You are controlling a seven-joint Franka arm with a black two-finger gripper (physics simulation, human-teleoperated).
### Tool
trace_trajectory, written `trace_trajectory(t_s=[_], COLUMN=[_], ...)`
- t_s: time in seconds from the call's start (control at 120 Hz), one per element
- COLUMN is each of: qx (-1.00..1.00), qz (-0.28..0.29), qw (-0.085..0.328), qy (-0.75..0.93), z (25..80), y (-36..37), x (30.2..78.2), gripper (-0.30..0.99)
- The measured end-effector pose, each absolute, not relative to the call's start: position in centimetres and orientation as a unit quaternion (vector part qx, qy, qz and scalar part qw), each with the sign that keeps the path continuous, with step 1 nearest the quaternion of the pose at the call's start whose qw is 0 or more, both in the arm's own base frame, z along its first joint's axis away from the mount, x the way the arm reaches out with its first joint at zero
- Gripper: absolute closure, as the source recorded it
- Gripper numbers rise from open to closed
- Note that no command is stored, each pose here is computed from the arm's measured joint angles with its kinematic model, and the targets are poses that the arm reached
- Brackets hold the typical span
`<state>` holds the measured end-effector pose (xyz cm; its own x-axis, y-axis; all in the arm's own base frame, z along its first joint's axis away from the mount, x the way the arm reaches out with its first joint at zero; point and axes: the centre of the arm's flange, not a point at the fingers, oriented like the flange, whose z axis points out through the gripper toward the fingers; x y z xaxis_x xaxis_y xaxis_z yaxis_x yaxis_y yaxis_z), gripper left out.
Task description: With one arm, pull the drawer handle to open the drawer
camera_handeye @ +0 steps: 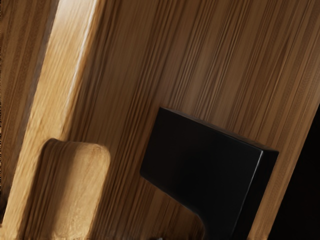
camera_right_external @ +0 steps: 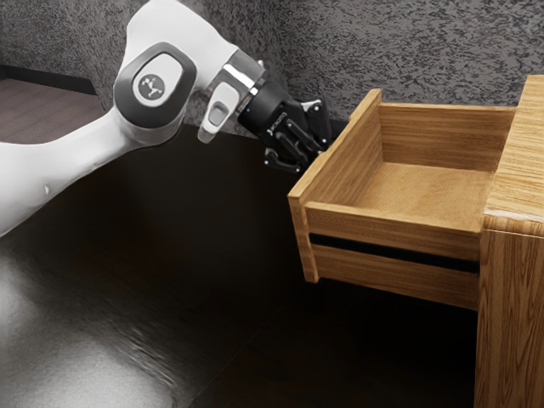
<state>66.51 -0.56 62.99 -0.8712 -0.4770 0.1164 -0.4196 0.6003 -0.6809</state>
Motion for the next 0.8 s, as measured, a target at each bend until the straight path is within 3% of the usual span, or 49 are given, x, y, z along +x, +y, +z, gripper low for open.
trace_trajectory(t_s=[0.117,0.183,0.292,0.358,0.5,0.6,0.8], qx=[-0.258,-0.262,-0.267,-0.267,-0.271,-0.270,-0.271], qz=[-0.368,-0.369,-0.373,-0.371,-0.366,-0.363,-0.359], qw=[0.042,0.045,0.050,0.051,0.055,0.058,0.056], qy=[0.892,0.890,0.887,0.888,0.889,0.890,0.891], z=[63.1,63.2,63.6,63.6,63.9,64.6,64.8], y=[0.6,1.4,2.4,2.5,3.1,3.4,3.4], x=[66.4,66.3,66.2,66.1,66.0,65.5,65.3], gripper=[0.80,0.90,0.93,0.80,0.79,0.62,0.44])
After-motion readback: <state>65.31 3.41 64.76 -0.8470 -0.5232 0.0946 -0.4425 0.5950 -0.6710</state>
